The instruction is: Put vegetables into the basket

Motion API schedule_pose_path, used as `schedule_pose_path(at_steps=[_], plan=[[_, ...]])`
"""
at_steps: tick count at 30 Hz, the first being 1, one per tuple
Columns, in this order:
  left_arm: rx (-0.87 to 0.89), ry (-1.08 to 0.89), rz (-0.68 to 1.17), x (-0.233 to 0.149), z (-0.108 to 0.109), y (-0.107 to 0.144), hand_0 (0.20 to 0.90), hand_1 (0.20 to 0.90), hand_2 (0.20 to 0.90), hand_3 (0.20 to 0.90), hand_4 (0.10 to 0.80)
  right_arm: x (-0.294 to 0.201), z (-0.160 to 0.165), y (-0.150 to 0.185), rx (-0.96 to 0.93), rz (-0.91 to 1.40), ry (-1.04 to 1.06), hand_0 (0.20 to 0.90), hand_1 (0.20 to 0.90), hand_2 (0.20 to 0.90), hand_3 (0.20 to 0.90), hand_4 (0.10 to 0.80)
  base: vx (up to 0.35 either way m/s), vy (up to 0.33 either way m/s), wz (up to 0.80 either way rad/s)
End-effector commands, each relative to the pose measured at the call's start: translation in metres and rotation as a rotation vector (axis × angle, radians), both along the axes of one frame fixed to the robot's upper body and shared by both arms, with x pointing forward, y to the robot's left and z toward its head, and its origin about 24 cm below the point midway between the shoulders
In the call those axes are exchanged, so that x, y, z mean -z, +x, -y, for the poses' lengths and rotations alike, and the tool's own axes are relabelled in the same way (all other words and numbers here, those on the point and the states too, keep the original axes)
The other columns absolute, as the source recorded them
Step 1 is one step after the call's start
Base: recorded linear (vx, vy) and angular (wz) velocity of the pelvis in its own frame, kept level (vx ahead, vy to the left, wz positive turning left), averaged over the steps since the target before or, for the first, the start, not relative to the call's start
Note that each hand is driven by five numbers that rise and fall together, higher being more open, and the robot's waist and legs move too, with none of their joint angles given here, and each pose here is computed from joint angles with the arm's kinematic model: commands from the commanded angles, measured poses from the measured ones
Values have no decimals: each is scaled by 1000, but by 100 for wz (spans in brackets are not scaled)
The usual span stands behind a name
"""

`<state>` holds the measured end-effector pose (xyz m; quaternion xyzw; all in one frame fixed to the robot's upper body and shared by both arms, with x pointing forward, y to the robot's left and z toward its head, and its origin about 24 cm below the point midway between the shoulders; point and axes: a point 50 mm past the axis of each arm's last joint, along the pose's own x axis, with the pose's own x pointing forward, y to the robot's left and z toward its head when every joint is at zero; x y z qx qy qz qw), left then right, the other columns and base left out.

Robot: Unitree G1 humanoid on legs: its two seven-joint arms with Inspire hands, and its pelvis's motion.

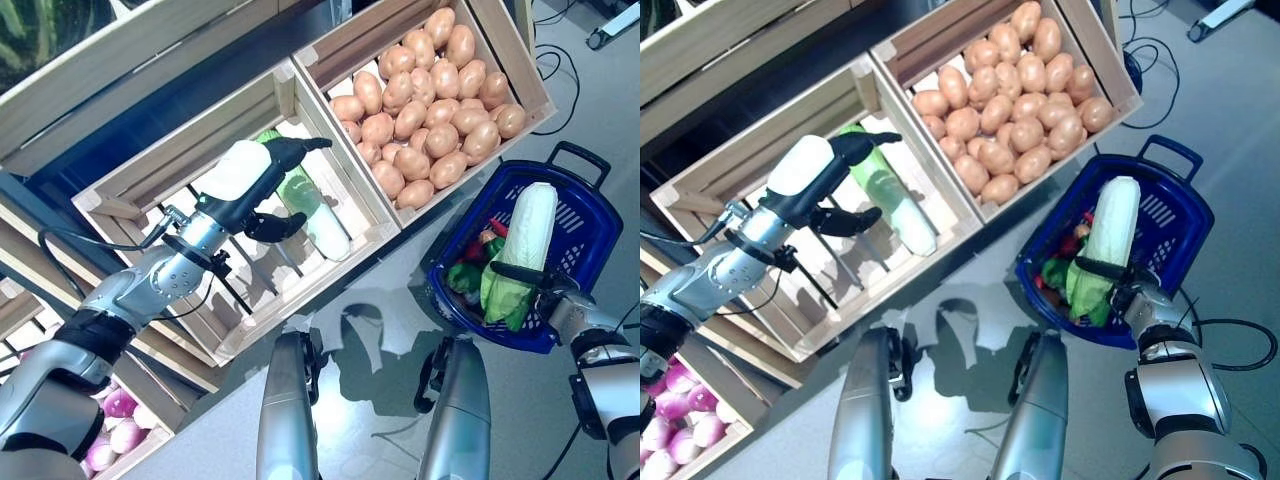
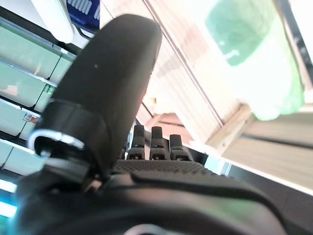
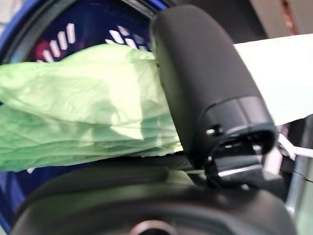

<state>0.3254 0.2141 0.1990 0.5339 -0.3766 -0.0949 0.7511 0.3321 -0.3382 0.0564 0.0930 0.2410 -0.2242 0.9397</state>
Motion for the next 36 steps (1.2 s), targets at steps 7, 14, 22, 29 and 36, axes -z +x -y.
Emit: schedule_pose_path(at_steps=[7,14,22,29,36], plan=[[-65,239,386,-64,-7,0,900,900,900,900,800,-23,29,-7,89,103,44,900,900,900,900,800,47,12,-2],[-132,521,306,-65,-7,11,900,900,900,900,800,-47,34,1,149,152,-14,900,900,900,900,800,25,44,-5],[-218,646,183,-63,-9,27,900,900,900,900,800,-74,26,17,196,307,-13,900,900,900,900,800,5,64,-8],[-333,677,86,-58,-22,35,900,900,900,900,800,-104,-5,36,94,519,16,900,900,900,900,800,-8,79,-8],[-408,634,46,-58,-24,49,900,900,900,900,800,-127,-43,46,-45,651,7,900,900,900,900,800,-75,28,-12]])
